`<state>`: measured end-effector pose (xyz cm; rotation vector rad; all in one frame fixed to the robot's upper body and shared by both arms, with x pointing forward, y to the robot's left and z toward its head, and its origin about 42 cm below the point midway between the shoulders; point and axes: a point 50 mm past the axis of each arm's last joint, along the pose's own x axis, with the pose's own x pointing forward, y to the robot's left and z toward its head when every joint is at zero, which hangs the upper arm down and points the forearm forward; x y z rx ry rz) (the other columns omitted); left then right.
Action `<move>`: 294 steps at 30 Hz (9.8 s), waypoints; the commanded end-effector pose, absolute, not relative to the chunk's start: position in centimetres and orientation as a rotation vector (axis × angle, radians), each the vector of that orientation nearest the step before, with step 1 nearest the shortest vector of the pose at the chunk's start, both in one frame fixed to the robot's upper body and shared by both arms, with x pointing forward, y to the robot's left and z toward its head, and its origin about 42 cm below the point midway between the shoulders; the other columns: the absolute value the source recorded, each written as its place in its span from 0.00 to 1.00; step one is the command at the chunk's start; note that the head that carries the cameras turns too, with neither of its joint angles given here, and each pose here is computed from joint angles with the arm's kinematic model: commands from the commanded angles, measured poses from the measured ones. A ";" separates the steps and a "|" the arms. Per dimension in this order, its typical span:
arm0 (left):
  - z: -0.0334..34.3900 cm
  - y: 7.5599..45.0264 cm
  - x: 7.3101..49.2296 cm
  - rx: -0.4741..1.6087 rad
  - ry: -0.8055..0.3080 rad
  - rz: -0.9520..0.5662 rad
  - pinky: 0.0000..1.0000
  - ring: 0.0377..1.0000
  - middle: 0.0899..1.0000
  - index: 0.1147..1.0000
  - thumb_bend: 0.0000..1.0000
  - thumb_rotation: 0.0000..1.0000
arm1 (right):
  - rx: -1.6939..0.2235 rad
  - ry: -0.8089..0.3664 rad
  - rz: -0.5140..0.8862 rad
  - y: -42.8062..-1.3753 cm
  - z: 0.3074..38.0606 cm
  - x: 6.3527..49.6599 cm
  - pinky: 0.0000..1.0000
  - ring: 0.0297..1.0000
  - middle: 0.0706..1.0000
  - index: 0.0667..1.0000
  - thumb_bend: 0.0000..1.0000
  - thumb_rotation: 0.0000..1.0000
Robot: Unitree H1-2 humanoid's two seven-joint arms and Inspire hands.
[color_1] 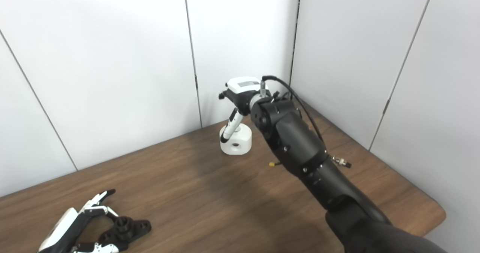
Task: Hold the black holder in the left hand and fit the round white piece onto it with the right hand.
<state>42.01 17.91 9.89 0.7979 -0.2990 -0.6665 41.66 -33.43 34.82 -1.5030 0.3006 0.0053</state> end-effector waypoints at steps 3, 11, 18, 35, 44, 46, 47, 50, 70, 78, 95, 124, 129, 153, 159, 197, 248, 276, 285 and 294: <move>3.7 21.3 38.2 0.858 -0.066 -0.743 1.00 1.00 0.96 0.41 0.52 0.05 | -1.513 0.280 -0.074 -34.1 37.8 41.8 0.97 1.00 1.00 0.88 1.00 0.35; 3.7 21.5 38.2 0.854 -0.062 -0.743 1.00 1.00 0.96 0.42 0.52 0.05 | -1.603 0.344 -0.093 -34.9 36.6 42.6 0.93 1.00 1.00 0.89 1.00 0.34; 3.6 21.6 38.1 0.857 -0.062 -0.745 1.00 1.00 0.96 0.42 0.52 0.05 | -1.650 0.344 -0.111 -35.3 35.6 43.4 0.96 1.00 1.00 0.91 0.97 0.32; 3.5 21.4 37.9 0.851 -0.063 -0.744 1.00 1.00 0.96 0.42 0.52 0.05 | -1.659 0.334 -0.160 -37.2 33.8 45.7 0.93 1.00 1.00 0.87 0.91 0.29; 3.5 21.4 37.6 0.854 -0.069 -0.749 1.00 1.00 0.96 0.42 0.52 0.05 | -1.631 0.349 -0.135 -37.2 32.2 46.6 0.88 1.00 0.99 0.83 0.93 0.32; 3.5 21.4 37.6 0.853 -0.071 -0.751 1.00 1.00 0.96 0.42 0.52 0.05 | -1.624 0.351 -0.133 -37.1 31.9 46.8 0.90 1.00 0.99 0.83 0.93 0.32; 3.5 21.4 37.6 0.853 -0.071 -0.751 1.00 1.00 0.96 0.42 0.52 0.05 | -1.622 0.351 -0.130 -37.0 31.8 46.9 0.91 1.00 0.99 0.83 0.93 0.31; 3.5 21.4 37.5 0.847 -0.069 -0.753 1.00 1.00 0.96 0.42 0.52 0.05 | -1.623 0.351 -0.118 -36.8 31.5 47.1 0.91 0.99 0.99 0.83 0.94 0.32; 3.6 21.6 37.2 0.856 -0.066 -0.756 1.00 1.00 0.96 0.42 0.52 0.05 | -1.634 0.323 -0.059 -35.2 30.4 47.7 0.91 0.97 0.98 0.80 0.91 0.32; 3.5 21.6 37.1 0.859 -0.073 -0.752 1.00 1.00 0.96 0.42 0.52 0.05 | -1.633 0.139 -0.135 -35.1 30.0 47.1 0.82 0.82 0.77 0.45 0.52 0.14; 3.7 21.4 36.8 0.873 -0.090 -0.751 1.00 1.00 0.96 0.42 0.52 0.05 | -1.669 -0.031 -0.187 -35.0 29.8 46.5 0.76 0.78 0.72 0.45 0.52 0.14; 4.4 15.2 36.5 0.878 -0.120 -0.748 1.00 1.00 0.96 0.42 0.52 0.06 | -1.444 -0.142 0.277 -22.8 38.3 42.5 0.77 0.83 0.74 0.45 0.52 0.14; 4.3 14.3 36.7 0.868 -0.120 -0.743 1.00 1.00 0.96 0.42 0.52 0.06 | -1.461 -0.178 0.358 -20.6 38.3 41.9 0.78 0.84 0.74 0.45 0.52 0.14; 4.9 11.5 36.5 0.860 -0.144 -0.749 1.00 1.00 0.95 0.41 0.52 0.06 | -1.468 -0.222 0.569 -14.7 35.2 41.8 0.70 0.80 0.73 0.45 0.52 0.14; 4.9 11.2 36.6 0.859 -0.148 -0.749 1.00 1.00 0.94 0.41 0.52 0.06 | -1.472 -0.219 0.579 -14.2 34.8 41.8 0.69 0.79 0.73 0.45 0.52 0.14; 5.8 10.7 36.1 0.851 -0.148 -0.759 1.00 1.00 0.96 0.41 0.52 0.06 | -1.522 -0.247 0.679 -14.1 31.6 42.2 0.70 0.77 0.73 0.45 0.52 0.14; 5.9 11.1 36.1 0.848 -0.126 -0.768 1.00 1.00 0.94 0.41 0.52 0.06 | -1.444 -0.195 0.677 -15.7 31.3 41.9 0.67 0.79 0.86 0.90 0.85 0.13; 5.5 11.2 36.4 0.856 -0.123 -0.773 1.00 1.00 0.95 0.41 0.52 0.06 | -1.468 -0.170 0.683 -18.8 35.1 42.3 0.66 0.84 0.96 1.00 0.95 0.19; 5.3 11.5 36.5 0.849 -0.111 -0.770 1.00 1.00 0.95 0.41 0.52 0.06 | -1.490 -0.125 0.689 -18.7 35.2 42.3 0.66 0.85 0.97 1.00 0.94 0.16; 5.3 11.8 36.6 0.848 -0.114 -0.766 1.00 1.00 0.95 0.41 0.52 0.06 | -1.374 -0.208 0.591 -20.8 34.6 42.2 0.64 0.77 0.80 0.79 0.86 0.01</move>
